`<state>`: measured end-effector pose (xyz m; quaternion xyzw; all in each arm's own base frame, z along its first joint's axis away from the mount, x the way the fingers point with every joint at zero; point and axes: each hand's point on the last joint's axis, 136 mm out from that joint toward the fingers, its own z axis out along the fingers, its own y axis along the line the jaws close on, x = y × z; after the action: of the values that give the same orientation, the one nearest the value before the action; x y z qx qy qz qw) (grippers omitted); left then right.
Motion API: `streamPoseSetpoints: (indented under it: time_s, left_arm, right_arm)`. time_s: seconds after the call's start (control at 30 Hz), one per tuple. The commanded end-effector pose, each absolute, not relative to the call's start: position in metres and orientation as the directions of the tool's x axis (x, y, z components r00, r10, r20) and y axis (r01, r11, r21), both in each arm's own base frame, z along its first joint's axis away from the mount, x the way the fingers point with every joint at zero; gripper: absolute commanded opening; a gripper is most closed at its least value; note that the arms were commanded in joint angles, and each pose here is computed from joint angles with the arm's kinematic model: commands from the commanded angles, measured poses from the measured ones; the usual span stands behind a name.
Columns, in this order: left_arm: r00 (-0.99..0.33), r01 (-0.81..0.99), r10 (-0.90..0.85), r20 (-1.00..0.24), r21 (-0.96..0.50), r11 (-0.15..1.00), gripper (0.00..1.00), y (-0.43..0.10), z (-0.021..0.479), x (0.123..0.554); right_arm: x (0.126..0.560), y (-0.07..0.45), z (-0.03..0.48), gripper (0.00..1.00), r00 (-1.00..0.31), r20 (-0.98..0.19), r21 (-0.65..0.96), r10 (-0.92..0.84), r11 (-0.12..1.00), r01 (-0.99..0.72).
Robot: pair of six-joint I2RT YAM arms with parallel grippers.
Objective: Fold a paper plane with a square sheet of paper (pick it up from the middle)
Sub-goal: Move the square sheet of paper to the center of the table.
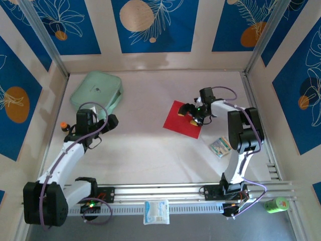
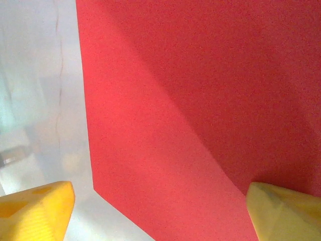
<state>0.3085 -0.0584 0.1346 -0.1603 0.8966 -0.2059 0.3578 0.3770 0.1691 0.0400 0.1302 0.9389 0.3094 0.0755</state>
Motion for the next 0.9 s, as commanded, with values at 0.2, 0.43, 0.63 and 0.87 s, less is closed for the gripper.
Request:
streamPoseSetpoints:
  time_s: [0.2, 0.43, 0.63, 0.87]
  left_arm:
    - [-0.774, 0.021, -0.414, -0.480, -0.672, 0.740, 1.00, -0.105, 0.153, 0.284]
    - [-0.793, 0.006, -0.407, -0.453, -0.674, 0.738, 0.99, -0.107, 0.146, 0.269]
    - [-0.808, 0.019, -0.380, -0.450, -0.665, 0.747, 0.98, -0.115, 0.142, 0.264]
    - [-0.822, 0.054, -0.331, -0.463, -0.642, 0.765, 0.98, -0.126, 0.140, 0.257]
  right_arm:
    - [0.276, 0.238, 0.016, 0.90, -0.995, 0.061, 0.550, 0.074, 0.829, 0.095]
    - [0.239, 0.278, 0.022, 0.90, -0.998, 0.059, 0.567, -0.005, 0.823, 0.029]
    - [0.245, 0.293, 0.055, 0.91, -1.000, -0.025, 0.618, 0.004, 0.786, -0.012]
    - [0.257, 0.278, 0.050, 0.91, -0.998, -0.032, 0.621, 0.062, 0.784, 0.029]
